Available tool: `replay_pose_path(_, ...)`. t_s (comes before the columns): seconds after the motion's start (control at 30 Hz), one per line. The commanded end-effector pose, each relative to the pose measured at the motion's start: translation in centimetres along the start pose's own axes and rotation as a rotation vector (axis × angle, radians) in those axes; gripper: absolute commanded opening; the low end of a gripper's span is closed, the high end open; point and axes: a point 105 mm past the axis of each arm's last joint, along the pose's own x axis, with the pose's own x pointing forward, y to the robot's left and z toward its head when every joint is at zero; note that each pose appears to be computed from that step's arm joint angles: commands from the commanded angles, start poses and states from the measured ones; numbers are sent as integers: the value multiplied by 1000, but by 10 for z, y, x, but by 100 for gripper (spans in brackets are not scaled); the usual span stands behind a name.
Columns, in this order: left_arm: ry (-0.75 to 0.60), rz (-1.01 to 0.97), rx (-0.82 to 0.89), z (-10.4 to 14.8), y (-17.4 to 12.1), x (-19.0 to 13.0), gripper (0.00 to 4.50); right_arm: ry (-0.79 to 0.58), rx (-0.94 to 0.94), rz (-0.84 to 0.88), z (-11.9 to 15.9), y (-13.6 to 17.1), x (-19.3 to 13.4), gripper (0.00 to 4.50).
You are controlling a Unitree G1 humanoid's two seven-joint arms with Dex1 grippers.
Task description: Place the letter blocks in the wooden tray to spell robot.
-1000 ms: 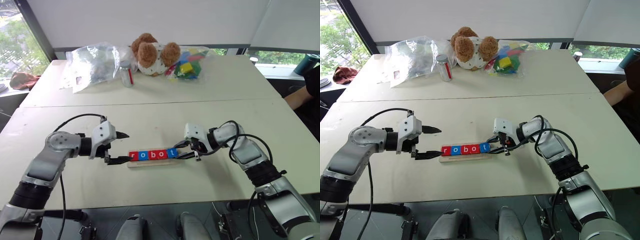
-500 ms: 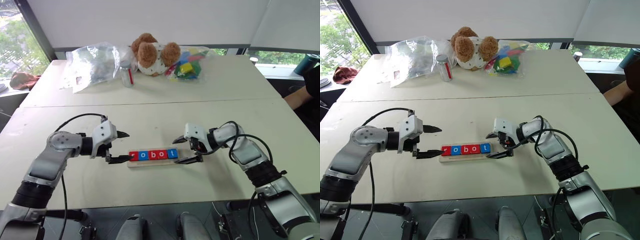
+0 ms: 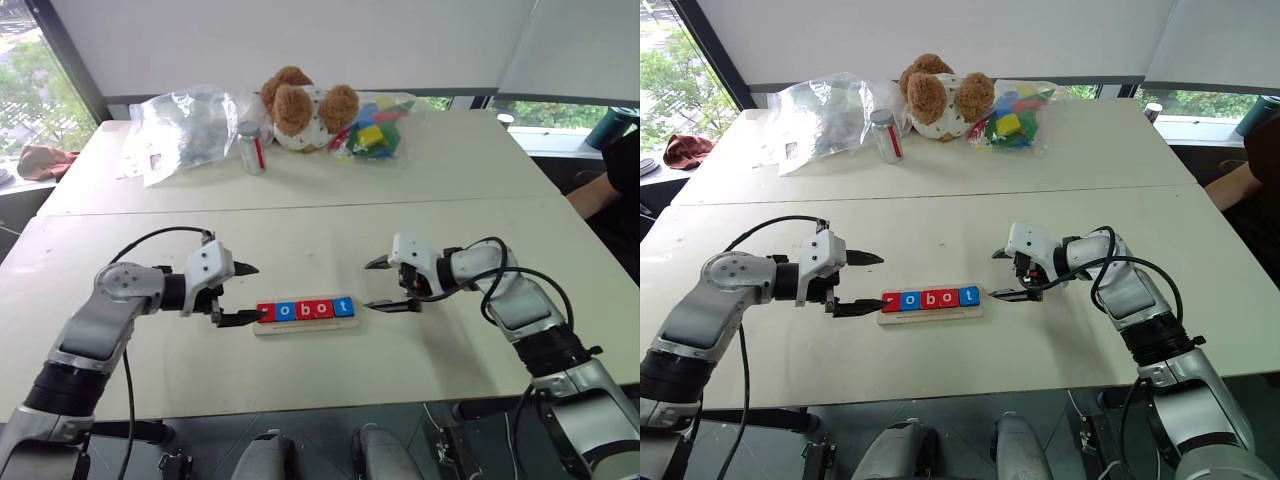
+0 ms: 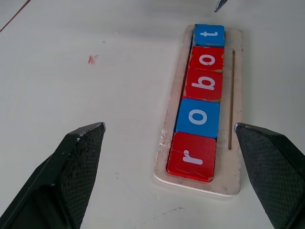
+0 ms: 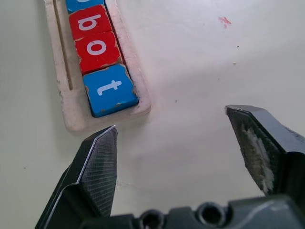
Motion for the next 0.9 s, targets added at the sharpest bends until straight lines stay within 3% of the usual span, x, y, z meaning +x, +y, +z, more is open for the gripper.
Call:
replay_pose_path(0.03,-11,5,24,7,3,-1,450,-34,-30,-10,11,-2,6,391)
replay_pose_path(0.4,1,30,15,5,2,-9,450,-45,-30,-12,14,-2,13,391)
replay_pose_path(0.6,-1,71,-48,2,0,-31,450,-24,-11,-119,14,-18,-27,391)
replay_pose_path(0.73,72,132,-142,-17,-11,-67,450,-6,189,-103,7,12,-67,391)
replay_pose_path(0.9,65,230,-249,-37,-23,-89,450,37,430,-109,-14,49,-83,391)
